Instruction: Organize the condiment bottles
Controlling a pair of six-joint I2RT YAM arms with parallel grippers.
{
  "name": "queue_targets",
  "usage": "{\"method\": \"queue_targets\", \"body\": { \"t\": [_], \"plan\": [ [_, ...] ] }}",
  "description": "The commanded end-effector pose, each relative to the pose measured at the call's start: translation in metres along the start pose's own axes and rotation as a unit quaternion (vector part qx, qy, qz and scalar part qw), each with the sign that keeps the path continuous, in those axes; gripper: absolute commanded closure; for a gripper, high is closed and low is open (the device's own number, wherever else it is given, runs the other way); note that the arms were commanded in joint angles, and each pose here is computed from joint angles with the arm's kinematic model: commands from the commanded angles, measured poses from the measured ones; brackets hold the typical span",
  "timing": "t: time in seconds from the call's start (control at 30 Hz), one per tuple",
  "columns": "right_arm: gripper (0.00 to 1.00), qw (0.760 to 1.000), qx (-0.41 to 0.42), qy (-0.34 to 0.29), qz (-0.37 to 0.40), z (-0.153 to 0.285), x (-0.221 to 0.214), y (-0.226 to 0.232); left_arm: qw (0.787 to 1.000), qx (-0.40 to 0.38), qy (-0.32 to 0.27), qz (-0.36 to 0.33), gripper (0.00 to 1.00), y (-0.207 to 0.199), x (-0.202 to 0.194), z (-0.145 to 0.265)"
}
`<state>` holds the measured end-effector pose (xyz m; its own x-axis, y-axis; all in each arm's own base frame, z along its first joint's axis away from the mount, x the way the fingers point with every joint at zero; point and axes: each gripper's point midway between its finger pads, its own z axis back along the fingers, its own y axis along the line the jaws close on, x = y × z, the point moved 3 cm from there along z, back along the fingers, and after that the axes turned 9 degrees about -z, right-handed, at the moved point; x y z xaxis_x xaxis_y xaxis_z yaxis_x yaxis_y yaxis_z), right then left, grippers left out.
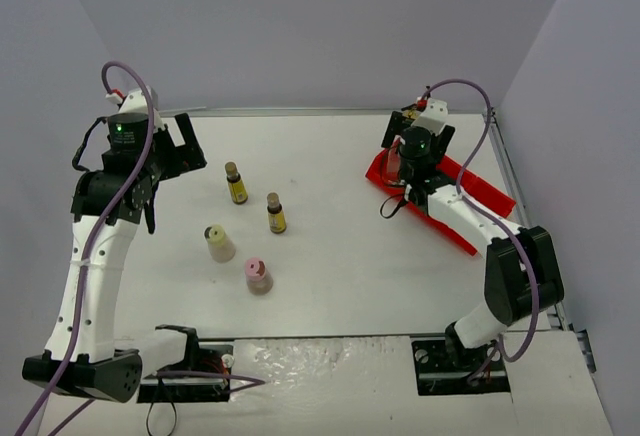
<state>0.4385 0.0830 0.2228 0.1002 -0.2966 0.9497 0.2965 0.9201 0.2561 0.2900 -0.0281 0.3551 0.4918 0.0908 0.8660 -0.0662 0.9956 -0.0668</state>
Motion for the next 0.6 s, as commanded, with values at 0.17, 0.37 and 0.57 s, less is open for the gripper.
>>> {"method": "queue_targets", "body": {
  "t": [0.17, 0.37, 0.57],
  "plan": [
    [0.05, 0.988, 0.143, 0.039, -0.049, 0.075, 0.057, 0.036, 0.999, -0.009, -0.047, 0.008, 0.03, -0.001, 0.018, 0.012],
    [0.03, 0.951, 0.290, 0.111, 0.001, 0.117, 0.022, 0.114, 0.999, -0.006, -0.048, 0.013, 0.03, 0.000, 0.018, 0.012],
    [0.03, 0.913, 0.370, 0.166, 0.041, 0.135, -0.026, 0.183, 0.998, -0.008, -0.054, 0.018, 0.03, 0.000, 0.018, 0.020]
  ]
}}
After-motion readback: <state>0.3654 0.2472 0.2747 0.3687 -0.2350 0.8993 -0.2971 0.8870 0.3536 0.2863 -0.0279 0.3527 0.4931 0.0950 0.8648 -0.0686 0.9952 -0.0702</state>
